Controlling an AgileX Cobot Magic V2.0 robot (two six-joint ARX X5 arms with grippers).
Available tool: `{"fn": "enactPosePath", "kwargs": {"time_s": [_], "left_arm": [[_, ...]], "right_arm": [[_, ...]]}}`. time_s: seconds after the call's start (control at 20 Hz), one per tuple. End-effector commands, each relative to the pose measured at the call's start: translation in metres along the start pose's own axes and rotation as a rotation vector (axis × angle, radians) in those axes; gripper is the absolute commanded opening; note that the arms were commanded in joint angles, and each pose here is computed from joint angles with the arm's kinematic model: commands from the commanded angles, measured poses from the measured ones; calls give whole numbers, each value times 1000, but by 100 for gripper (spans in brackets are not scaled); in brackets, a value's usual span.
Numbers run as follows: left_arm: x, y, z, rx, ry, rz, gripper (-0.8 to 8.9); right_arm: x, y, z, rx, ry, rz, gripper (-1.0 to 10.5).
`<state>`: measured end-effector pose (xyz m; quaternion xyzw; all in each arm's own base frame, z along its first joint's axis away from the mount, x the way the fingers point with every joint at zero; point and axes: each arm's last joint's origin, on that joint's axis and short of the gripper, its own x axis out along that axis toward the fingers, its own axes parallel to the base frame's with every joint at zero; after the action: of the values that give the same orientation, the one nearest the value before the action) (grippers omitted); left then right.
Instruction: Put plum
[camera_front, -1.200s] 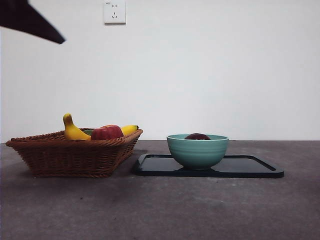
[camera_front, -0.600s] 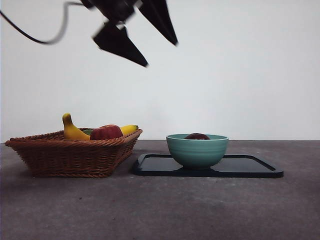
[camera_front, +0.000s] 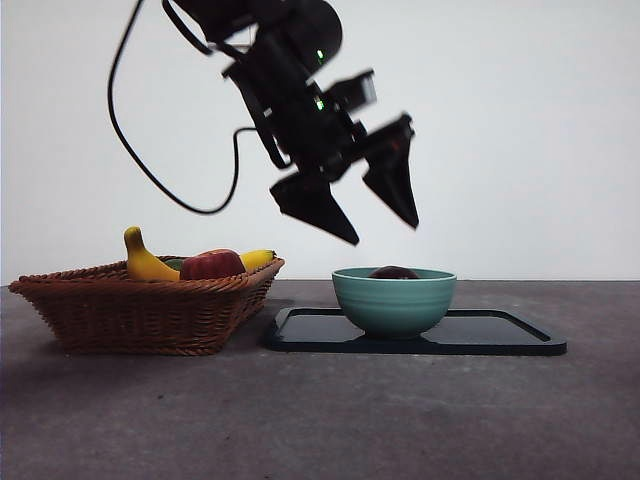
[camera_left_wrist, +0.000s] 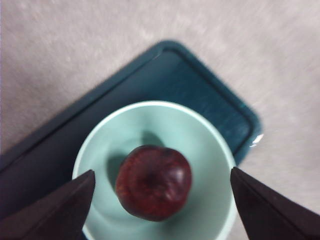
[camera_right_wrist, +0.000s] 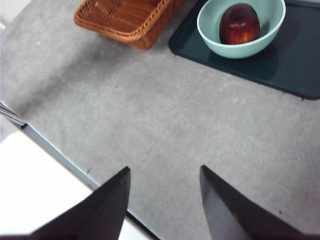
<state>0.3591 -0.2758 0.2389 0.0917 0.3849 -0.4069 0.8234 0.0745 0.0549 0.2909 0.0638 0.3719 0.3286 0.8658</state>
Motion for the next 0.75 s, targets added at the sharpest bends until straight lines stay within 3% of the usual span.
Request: {"fn": "enactPosePath", "kwargs": {"time_s": [0.05, 0.65, 0.75], "left_arm": [[20, -4, 0, 47, -6, 6, 432], [57, -4, -18, 56, 53, 8, 430], [58, -7, -18, 69, 59, 31, 394]], "right_arm": [[-1, 1, 1, -2, -3, 8, 222], [-1, 1, 1, -1, 1, 6, 222], [-1, 1, 1, -1, 0, 4, 222]]}}
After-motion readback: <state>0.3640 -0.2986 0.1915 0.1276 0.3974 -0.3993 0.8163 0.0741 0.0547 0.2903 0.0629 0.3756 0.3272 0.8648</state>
